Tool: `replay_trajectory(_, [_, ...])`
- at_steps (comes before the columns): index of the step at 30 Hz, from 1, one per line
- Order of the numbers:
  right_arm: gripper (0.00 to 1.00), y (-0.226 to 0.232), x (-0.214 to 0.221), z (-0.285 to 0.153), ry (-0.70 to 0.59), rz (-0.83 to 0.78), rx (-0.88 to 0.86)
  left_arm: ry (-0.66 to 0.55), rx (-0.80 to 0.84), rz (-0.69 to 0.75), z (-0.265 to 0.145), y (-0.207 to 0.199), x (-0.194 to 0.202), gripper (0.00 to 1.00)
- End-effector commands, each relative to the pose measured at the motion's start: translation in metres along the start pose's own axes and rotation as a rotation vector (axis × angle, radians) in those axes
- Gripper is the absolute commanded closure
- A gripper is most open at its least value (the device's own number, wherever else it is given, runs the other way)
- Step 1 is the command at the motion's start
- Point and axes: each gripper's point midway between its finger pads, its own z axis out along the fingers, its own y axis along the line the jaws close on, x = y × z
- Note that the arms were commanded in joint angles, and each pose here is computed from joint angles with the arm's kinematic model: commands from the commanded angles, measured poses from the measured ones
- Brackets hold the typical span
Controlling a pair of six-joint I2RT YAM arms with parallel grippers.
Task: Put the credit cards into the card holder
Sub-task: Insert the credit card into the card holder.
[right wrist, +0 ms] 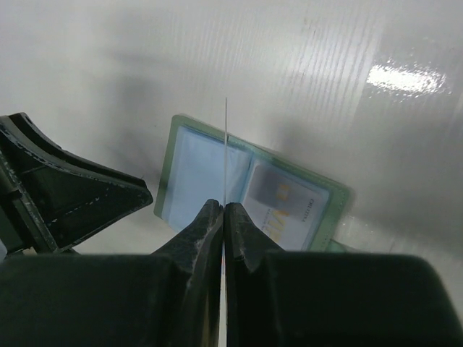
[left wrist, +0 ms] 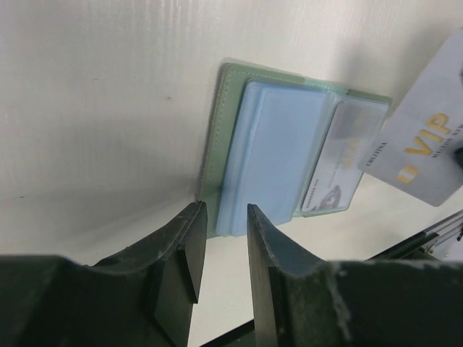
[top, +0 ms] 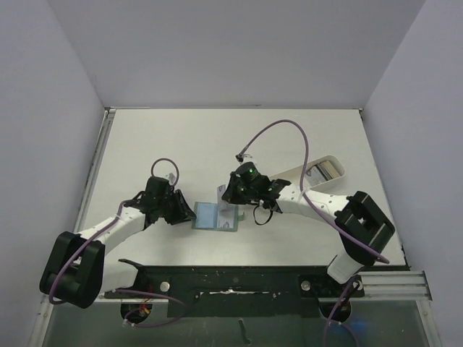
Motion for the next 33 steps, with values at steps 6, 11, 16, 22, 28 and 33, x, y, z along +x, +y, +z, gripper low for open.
replay_trajectory(6, [1.00, 0.027, -0.002, 0.011, 0.018, 0.033, -0.076, 0.000, 0.035, 0.032, 0.003, -0.008, -0.003, 0.85])
replay_trajectory(11, [0.99, 0.018, 0.011, 0.009, 0.058, 0.031, -0.061, 0.037, 0.010, 0.052, 0.009, -0.006, 0.010, 0.93])
replay_trajectory(16, [0.98, 0.014, 0.016, 0.004, 0.061, 0.029, -0.058, 0.049, 0.002, 0.047, 0.012, -0.004, 0.018, 0.97])
replay_trajectory(22, [0.98, 0.010, 0.021, 0.005, 0.088, 0.016, -0.048, 0.064, 0.018, 0.023, 0.016, -0.003, 0.026, 0.98])
replay_trajectory(28, [0.98, 0.017, 0.025, 0.006, 0.111, 0.031, -0.109, 0.045, 0.012, 0.018, 0.014, -0.002, 0.024, 0.98])
replay_trajectory(33, [0.97, 0.014, 0.027, 0.008, 0.125, 0.052, -0.116, 0.042, 0.003, 0.017, 0.014, 0.000, 0.025, 0.98])
